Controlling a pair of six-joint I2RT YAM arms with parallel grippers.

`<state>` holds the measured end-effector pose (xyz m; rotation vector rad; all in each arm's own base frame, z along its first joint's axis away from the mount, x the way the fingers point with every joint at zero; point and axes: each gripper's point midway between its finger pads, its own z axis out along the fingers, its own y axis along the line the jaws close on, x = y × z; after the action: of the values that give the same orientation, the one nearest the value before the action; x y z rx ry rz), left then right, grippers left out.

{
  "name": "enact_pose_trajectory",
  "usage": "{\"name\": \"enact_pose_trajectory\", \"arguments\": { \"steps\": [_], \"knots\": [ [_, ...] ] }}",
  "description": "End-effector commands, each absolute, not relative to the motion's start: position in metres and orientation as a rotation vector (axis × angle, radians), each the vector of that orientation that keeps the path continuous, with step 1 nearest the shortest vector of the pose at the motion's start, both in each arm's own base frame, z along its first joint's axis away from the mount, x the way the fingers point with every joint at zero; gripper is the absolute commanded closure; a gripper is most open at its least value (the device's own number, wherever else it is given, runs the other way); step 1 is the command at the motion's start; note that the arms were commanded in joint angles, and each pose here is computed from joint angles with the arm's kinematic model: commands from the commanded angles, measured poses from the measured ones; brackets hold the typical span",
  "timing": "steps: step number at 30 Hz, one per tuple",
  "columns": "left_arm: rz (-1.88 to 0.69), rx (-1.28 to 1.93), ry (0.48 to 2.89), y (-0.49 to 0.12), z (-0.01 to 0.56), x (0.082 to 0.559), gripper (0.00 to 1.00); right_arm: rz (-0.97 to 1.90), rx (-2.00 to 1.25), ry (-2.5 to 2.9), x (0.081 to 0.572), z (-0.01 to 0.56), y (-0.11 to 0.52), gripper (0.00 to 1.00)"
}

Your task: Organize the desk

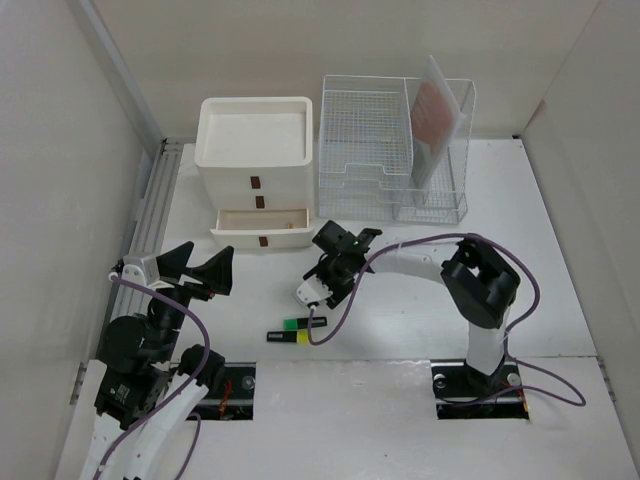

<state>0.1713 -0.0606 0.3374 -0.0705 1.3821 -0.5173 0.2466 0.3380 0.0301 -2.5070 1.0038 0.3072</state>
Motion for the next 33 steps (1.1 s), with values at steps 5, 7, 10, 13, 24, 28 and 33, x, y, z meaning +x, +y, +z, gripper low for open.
{"name": "enact_pose_trajectory", "arguments": {
  "steps": [5, 7, 10, 13, 24, 28, 33],
  "knots": [
    [-0.536, -0.071, 1.347, -0.062, 0.346, 0.170, 0.00, 0.331, -2.512, 0.955, 0.237, 0.028, 0.361, 0.38],
    [-0.536, -0.071, 1.347, -0.062, 0.346, 0.170, 0.00, 0.347, -2.517, 0.956, 0.236, 0.024, 0.361, 0.38],
    [-0.536, -0.071, 1.347, -0.062, 0.346, 0.170, 0.00, 0.354, -2.529, 0.965, 0.235, 0.024, 0.361, 0.42],
    [-0.538, -0.072, 1.338, -0.061, 0.348, 0.168, 0.00, 0.384, -2.549, 0.993, 0.231, 0.017, 0.358, 0.48],
    [-0.538, -0.072, 1.338, -0.061, 0.348, 0.168, 0.00, 0.471, -2.613, 1.090, 0.217, -0.004, 0.345, 0.75],
    [-0.538, -0.072, 1.338, -0.061, 0.348, 0.168, 0.00, 0.490, -2.605, 1.101, 0.215, -0.001, 0.346, 0.85],
    [-0.538, -0.072, 1.338, -0.061, 0.348, 0.168, 0.00, 0.451, -2.483, 1.159, 0.228, 0.022, 0.362, 0.89]
  ]
}}
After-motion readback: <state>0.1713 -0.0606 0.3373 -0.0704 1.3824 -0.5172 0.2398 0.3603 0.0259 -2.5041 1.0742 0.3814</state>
